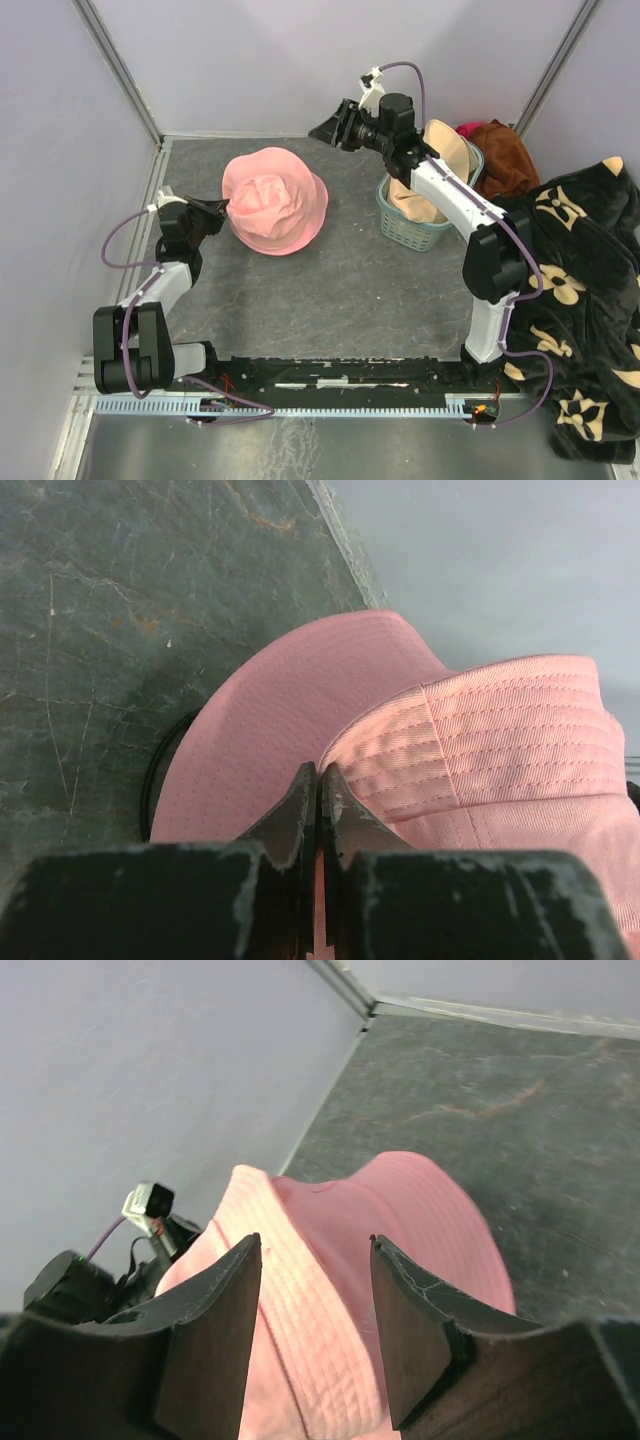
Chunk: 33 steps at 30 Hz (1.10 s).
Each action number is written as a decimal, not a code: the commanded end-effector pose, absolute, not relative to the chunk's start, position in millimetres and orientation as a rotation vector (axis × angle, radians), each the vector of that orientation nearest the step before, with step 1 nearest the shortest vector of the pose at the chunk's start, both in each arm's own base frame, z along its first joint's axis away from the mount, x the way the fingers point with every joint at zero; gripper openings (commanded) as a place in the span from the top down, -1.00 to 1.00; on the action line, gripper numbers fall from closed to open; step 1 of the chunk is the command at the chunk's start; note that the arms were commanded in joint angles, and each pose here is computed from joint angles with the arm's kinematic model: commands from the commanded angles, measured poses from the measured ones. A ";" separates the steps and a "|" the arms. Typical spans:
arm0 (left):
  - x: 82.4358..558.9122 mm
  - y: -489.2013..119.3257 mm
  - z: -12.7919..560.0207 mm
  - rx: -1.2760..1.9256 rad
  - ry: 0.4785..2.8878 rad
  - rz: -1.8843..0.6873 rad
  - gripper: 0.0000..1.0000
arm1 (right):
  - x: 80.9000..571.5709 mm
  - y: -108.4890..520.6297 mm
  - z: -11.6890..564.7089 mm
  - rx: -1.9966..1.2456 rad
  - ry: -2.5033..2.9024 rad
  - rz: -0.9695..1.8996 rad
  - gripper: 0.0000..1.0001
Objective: Stack the hats
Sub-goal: Place the hat in the bin.
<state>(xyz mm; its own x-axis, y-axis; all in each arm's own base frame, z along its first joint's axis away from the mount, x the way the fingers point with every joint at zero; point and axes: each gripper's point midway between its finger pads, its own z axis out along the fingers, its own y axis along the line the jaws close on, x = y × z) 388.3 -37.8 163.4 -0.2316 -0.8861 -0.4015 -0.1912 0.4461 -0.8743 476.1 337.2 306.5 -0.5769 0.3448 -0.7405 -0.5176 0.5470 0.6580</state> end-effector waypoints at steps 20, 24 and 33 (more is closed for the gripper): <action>427.5 -51.7 194.4 -0.758 1.757 -0.931 0.95 | 464.1 397.1 305.0 -0.357 1.769 1.530 -0.15; 427.9 -52.3 191.8 -0.757 1.765 -0.931 0.95 | 459.4 402.9 298.1 -0.363 1.781 1.546 -0.07; 429.1 -51.3 187.9 -0.761 1.776 -0.921 0.95 | 456.5 410.5 286.2 -0.353 1.816 1.548 0.71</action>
